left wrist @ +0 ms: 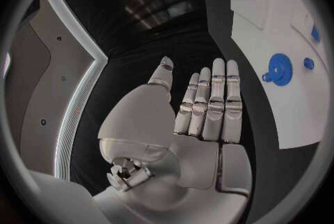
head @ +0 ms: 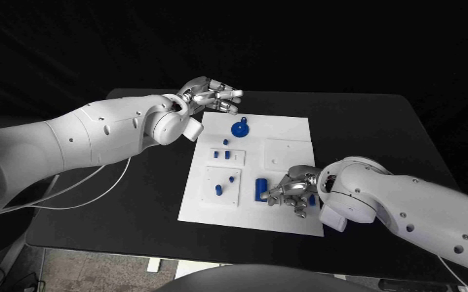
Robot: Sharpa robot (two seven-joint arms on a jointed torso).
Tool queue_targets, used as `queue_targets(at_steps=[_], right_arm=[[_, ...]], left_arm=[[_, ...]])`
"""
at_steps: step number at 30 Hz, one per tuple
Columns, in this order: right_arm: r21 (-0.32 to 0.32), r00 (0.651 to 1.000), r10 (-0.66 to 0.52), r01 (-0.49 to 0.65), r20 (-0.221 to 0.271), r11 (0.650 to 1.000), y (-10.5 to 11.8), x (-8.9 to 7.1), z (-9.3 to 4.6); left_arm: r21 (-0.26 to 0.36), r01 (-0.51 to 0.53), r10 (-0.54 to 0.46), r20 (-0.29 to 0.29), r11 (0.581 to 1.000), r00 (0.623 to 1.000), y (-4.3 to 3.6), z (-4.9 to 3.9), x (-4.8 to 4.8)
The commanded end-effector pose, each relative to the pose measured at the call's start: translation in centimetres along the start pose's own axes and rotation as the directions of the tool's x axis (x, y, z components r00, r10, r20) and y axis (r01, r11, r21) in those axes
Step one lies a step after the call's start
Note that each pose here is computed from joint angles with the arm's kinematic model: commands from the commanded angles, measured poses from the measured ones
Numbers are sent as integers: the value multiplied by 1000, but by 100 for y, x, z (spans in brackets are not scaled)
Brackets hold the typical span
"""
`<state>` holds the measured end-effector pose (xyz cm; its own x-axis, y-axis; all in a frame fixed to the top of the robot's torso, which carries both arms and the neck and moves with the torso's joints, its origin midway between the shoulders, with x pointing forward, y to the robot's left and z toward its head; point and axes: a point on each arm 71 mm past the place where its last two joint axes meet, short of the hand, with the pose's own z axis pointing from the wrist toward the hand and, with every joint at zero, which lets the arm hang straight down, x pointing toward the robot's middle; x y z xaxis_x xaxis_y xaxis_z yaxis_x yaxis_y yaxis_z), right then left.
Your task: Assemble the parts on the task board
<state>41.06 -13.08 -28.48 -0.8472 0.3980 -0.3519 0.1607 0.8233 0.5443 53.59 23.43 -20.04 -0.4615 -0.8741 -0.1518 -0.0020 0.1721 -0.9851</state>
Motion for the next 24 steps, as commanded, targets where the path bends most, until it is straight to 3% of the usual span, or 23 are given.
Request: queue_targets(at_steps=[1, 7, 13, 17, 24], right_arm=[[-46, 1000, 6, -7, -15, 999, 5, 2, -17], [-123, 999, 19, -23, -37, 992, -28, -42, -110], [-210, 998, 46, -55, -43, 976, -61, -201, -272], [-214, 998, 69, -67, 1, 975, -152, -369, -330], [-137, 992, 63, -48, 109, 989, -428, -654, -433]], left_arm=[[7, 2, -2, -17, 1000, 1000, -8, 5, 19], [7, 1, -1, -15, 1000, 1000, -8, 6, 17], [10, 0, 0, -12, 1000, 1000, -10, 9, 18], [13, -1, 1, -8, 1000, 1000, -13, 11, 18], [15, -7, 7, -3, 1000, 1000, -14, 1, 11]])
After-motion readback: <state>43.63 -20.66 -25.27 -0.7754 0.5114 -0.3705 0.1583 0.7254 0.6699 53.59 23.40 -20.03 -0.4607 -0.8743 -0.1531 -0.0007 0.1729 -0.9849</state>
